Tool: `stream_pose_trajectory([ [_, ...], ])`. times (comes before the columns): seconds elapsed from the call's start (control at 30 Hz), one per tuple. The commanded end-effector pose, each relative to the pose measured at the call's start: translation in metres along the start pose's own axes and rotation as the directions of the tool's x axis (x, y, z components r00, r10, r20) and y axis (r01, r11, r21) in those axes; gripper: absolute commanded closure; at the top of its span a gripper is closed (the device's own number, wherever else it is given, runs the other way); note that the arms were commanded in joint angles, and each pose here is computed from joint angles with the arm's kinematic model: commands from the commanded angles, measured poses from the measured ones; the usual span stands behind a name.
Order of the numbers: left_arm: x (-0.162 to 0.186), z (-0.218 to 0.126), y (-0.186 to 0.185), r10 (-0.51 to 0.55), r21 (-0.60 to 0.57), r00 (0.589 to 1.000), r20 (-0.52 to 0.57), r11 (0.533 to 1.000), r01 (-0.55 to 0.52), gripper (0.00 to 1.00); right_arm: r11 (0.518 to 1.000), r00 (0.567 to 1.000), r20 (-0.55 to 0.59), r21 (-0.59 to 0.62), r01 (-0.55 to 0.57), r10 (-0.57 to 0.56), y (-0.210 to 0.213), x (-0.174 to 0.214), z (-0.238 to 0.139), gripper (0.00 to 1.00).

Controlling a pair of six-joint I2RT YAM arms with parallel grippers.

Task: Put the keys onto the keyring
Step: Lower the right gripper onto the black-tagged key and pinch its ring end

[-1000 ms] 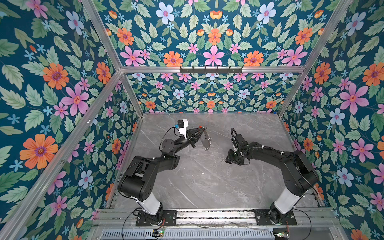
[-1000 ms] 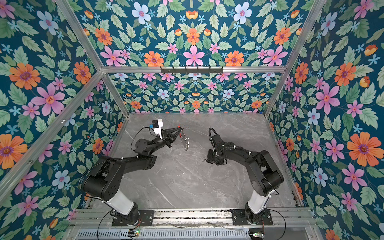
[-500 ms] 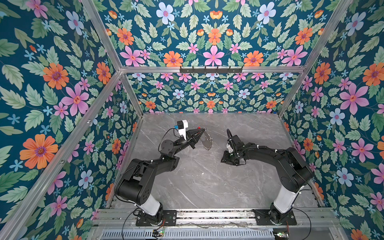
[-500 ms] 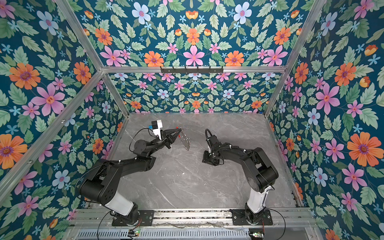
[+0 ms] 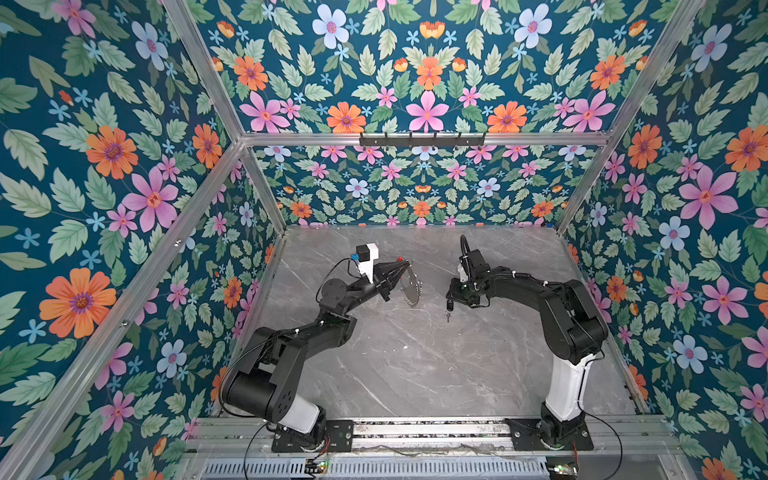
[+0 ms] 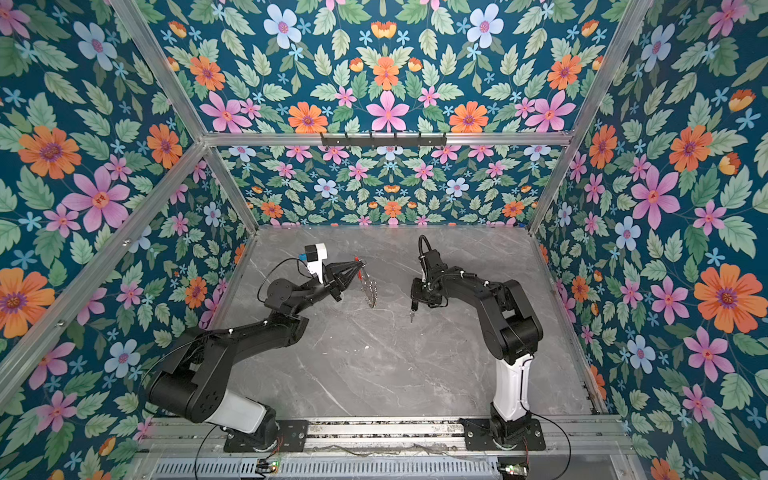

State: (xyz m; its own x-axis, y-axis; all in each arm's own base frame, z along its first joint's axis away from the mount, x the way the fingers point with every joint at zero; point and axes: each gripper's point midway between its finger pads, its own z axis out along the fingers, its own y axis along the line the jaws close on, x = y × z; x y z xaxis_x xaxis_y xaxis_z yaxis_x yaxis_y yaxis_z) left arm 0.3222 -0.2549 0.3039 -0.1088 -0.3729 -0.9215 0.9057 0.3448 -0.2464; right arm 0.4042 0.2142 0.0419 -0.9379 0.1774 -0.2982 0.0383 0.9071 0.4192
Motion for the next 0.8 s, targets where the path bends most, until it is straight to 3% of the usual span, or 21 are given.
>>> stream_pose_trajectory([
  [0.0,-0.002,-0.001,-0.001,0.027,0.002,1.0,0.011,1.0,-0.027,1.0,0.999,1.0,-0.006,0.043,0.02,-0.02,-0.005,0.011,-0.013,0.67],
  [0.23,-0.002,0.005,0.003,0.005,0.022,1.0,0.029,1.0,-0.006,1.0,0.962,0.997,0.021,0.267,0.063,-0.071,-0.001,0.042,-0.018,0.67],
  [0.5,-0.002,0.004,-0.001,0.001,0.028,1.0,0.013,1.0,-0.002,1.0,0.96,0.996,0.009,0.269,0.08,-0.086,0.004,0.044,-0.008,0.74],
  [0.77,-0.002,0.001,-0.002,0.001,0.021,1.0,0.014,1.0,-0.002,1.0,0.961,0.995,-0.011,0.258,0.098,-0.098,0.009,0.043,-0.004,0.74],
])
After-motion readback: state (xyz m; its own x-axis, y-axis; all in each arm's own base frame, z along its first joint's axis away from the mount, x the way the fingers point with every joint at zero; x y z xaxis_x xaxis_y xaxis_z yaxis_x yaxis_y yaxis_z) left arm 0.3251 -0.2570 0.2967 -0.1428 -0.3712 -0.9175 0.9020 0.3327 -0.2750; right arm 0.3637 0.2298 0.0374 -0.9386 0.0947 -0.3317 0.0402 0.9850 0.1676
